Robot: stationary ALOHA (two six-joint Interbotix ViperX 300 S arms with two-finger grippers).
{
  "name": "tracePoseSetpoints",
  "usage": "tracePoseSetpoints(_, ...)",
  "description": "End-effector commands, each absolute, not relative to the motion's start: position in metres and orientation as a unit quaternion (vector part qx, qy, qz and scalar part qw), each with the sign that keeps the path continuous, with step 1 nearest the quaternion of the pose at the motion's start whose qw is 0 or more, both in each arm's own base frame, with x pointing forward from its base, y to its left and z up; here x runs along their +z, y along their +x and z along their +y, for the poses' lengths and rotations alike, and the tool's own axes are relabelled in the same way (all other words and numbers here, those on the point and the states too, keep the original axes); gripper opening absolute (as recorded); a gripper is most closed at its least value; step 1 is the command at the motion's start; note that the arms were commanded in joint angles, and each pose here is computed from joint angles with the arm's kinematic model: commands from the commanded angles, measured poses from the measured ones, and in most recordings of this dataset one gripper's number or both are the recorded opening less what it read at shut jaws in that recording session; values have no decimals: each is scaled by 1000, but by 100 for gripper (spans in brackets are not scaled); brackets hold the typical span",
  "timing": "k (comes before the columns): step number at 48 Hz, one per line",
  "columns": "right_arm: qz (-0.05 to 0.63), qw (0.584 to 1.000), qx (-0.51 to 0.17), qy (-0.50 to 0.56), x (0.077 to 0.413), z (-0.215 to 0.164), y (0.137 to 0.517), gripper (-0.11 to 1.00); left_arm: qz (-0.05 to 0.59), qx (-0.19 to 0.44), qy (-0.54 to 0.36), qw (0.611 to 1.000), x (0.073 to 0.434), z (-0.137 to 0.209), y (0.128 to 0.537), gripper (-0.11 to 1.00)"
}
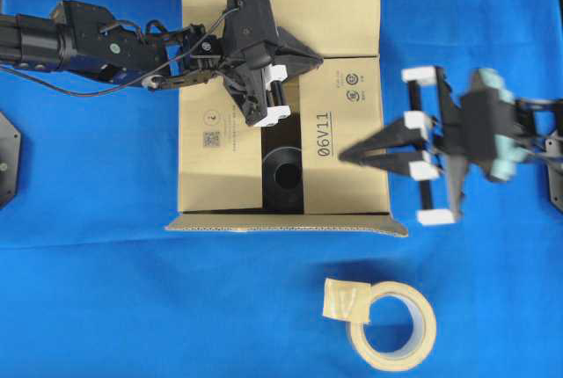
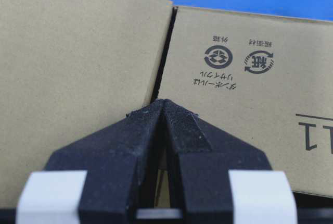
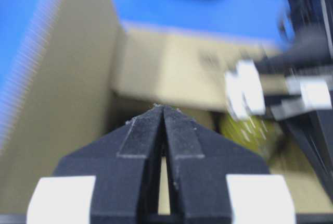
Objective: Close the cardboard box.
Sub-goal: 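Fold the front flap down with the right gripper, left gripper holding side flaps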
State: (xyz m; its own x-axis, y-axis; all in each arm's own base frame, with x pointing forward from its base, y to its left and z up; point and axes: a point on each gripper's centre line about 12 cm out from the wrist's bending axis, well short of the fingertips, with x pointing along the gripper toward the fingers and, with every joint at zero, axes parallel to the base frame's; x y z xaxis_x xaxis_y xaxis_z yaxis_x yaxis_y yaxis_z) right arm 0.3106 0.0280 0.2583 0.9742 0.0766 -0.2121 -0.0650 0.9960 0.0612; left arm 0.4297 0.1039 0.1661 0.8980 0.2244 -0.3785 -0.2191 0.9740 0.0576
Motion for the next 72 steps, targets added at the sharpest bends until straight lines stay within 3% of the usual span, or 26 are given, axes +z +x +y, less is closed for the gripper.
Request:
tracePoseSetpoints(1, 75, 995, 60, 27, 278, 42, 303, 0, 184, 116, 6, 976, 174, 105, 430, 0)
tracePoseSetpoints(16, 44, 983, 175, 15, 290, 105, 276, 0, 184, 116, 7, 976, 174, 105, 430, 0)
tracePoseSetpoints(28, 98, 973, 211, 1, 255, 130, 274, 0, 184, 116, 6, 976, 174, 105, 430, 0)
tracePoseSetpoints(39, 134, 969, 207, -2, 227, 132, 280, 0, 186, 116, 6, 976, 173, 105, 429, 0)
tracePoseSetpoints(53, 127, 971, 202, -4, 229, 129, 282, 0, 187, 116, 5, 976, 172, 104, 428, 0)
tracePoseSetpoints(72, 109, 987, 115, 9, 240, 74, 291, 0, 184, 114, 6, 976, 173, 103, 428, 0)
